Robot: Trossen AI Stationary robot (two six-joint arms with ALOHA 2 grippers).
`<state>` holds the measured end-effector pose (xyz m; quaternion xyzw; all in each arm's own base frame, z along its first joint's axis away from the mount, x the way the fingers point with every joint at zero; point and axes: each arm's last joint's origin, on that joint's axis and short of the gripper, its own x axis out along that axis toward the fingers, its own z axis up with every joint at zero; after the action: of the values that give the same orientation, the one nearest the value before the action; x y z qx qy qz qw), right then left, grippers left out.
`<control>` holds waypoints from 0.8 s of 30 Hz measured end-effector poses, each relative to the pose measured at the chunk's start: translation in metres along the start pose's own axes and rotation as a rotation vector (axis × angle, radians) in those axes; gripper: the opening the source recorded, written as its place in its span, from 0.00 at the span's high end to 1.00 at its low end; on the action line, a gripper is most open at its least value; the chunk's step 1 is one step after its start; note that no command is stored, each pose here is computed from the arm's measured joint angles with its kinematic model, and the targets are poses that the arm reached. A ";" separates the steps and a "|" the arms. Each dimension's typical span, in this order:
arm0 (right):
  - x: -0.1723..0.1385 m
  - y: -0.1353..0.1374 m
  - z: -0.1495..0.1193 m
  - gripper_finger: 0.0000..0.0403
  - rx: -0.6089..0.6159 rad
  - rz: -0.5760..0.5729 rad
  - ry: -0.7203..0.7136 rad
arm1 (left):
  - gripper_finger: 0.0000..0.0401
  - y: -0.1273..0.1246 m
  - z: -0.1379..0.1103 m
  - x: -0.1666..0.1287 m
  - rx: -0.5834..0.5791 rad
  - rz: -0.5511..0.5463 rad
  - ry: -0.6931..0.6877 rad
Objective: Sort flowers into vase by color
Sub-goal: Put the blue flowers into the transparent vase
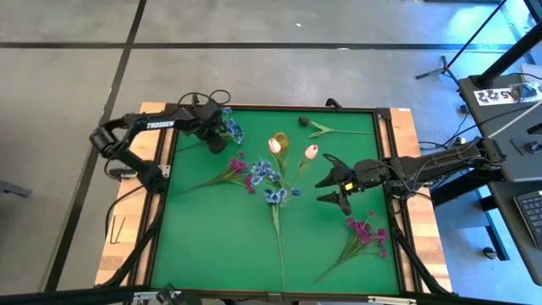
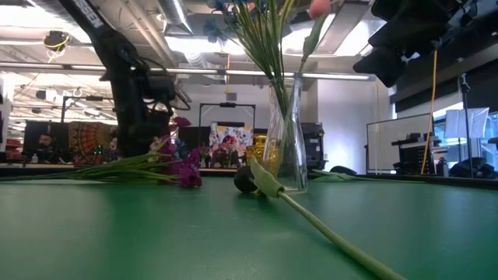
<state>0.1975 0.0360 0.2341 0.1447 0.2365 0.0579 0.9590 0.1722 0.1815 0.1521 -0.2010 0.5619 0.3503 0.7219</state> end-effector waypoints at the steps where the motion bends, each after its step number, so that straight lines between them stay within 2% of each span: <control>1: 0.000 0.000 0.000 0.44 0.000 -0.002 -0.001 | 0.61 0.000 0.001 0.005 0.000 0.010 0.005; 9: 0.000 0.000 0.000 0.44 0.000 -0.003 -0.001 | 0.62 0.004 0.002 0.024 -0.005 0.072 0.070; 13: 0.000 0.000 0.000 0.44 0.000 -0.011 -0.004 | 0.70 0.006 0.005 0.016 -0.015 0.106 0.060; 19: 0.000 0.000 0.000 0.44 0.000 -0.011 -0.007 | 0.94 0.009 0.023 -0.022 -0.074 0.123 -0.022; 21: 0.000 0.000 0.000 0.44 0.000 -0.011 -0.007 | 0.97 0.009 0.030 -0.038 -0.097 0.118 -0.070; 24: 0.000 0.000 0.000 0.44 0.000 -0.011 -0.006 | 0.97 0.006 0.039 -0.072 -0.116 0.103 -0.176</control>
<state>0.1976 0.0356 0.2341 0.1436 0.2343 0.0522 0.9601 0.1845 0.1921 0.2329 -0.1819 0.4844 0.4353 0.7368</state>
